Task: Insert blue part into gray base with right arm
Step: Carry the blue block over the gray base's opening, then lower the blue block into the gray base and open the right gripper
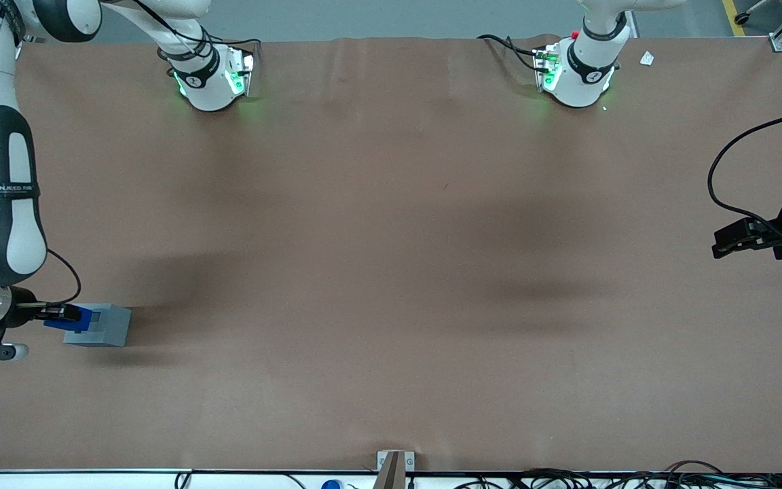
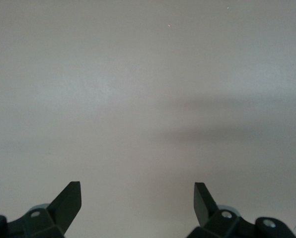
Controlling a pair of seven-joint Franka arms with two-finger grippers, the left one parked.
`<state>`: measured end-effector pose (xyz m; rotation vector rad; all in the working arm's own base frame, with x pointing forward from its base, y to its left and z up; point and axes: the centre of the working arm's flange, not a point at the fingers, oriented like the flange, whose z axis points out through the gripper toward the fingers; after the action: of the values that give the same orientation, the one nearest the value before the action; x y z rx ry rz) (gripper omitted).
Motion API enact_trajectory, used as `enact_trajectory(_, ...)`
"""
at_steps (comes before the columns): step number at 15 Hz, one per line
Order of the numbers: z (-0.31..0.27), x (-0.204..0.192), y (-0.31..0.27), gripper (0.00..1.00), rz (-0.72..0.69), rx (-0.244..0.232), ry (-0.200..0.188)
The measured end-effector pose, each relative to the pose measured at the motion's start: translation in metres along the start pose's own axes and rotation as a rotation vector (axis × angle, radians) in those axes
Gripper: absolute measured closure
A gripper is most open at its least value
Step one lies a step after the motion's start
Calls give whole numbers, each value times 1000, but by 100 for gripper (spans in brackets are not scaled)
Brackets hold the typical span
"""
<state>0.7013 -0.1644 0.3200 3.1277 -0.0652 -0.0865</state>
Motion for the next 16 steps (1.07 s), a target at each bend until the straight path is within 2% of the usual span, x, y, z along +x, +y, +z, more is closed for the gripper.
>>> enact_trajectory(16, 27, -2, 0, 49, -9, -3, 6)
